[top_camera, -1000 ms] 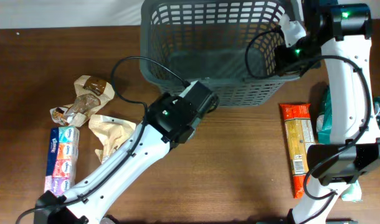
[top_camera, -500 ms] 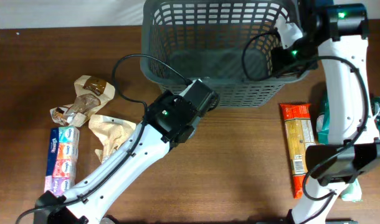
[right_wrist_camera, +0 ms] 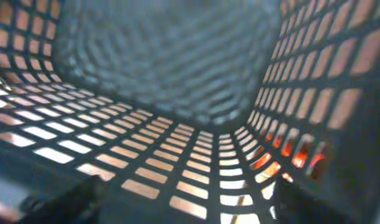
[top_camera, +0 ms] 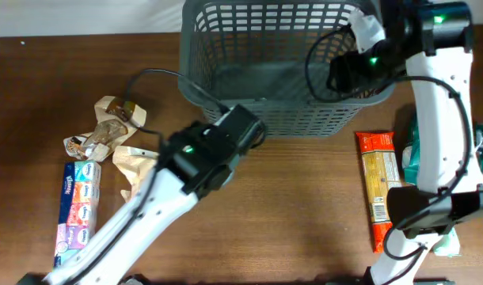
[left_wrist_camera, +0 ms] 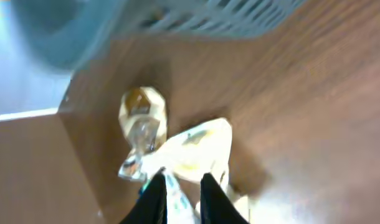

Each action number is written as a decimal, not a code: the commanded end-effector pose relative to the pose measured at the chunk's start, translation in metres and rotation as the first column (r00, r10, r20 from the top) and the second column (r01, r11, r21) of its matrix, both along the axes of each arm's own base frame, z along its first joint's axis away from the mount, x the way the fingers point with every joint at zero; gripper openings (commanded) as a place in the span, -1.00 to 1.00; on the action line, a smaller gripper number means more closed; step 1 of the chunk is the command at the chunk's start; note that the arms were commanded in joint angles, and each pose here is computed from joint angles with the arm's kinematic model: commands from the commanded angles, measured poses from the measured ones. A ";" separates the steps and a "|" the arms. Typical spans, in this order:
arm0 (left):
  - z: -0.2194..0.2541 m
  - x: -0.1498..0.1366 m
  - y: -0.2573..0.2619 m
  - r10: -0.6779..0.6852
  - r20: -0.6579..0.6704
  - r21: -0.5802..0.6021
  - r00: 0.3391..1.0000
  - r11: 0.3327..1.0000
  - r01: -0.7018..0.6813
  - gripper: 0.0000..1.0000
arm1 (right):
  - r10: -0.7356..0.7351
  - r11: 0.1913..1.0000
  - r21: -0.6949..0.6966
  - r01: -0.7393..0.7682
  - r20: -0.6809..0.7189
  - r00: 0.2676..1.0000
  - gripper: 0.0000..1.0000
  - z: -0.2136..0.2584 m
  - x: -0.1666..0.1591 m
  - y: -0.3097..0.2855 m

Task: Pack container
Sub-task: 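Open both grippers and retract both arms from the basket, then grasp the green Nescafé coffee bag with the right gripper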

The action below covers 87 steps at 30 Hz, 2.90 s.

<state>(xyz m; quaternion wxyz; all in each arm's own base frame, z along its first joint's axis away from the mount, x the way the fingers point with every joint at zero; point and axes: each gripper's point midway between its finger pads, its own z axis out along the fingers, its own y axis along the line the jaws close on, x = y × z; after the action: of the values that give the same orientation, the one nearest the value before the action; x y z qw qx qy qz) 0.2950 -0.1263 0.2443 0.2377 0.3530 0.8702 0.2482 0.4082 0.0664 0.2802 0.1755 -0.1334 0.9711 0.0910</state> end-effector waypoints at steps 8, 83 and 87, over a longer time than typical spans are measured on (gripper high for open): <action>0.131 -0.031 0.049 0.167 0.297 -0.230 0.940 0.968 -0.100 0.40 | -0.048 0.998 0.049 0.031 0.392 0.919 0.97 0.139 -0.044 -0.004; 0.024 0.099 0.306 0.869 -0.042 -0.566 0.494 0.387 -0.728 0.92 | -0.898 0.435 0.136 0.890 0.142 0.417 0.98 -0.054 -0.176 -0.332; 0.023 0.099 0.306 0.869 -0.043 -0.565 0.494 0.386 -0.729 0.93 | -0.738 0.675 0.203 0.709 0.182 0.650 0.98 -0.060 -0.136 -0.329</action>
<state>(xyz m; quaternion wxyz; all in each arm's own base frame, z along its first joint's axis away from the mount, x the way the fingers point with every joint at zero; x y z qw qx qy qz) 0.3953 0.1792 0.2650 0.2810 -0.2363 0.9203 0.1354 0.2271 -0.2796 0.2057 0.2557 0.4311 0.8651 -0.0207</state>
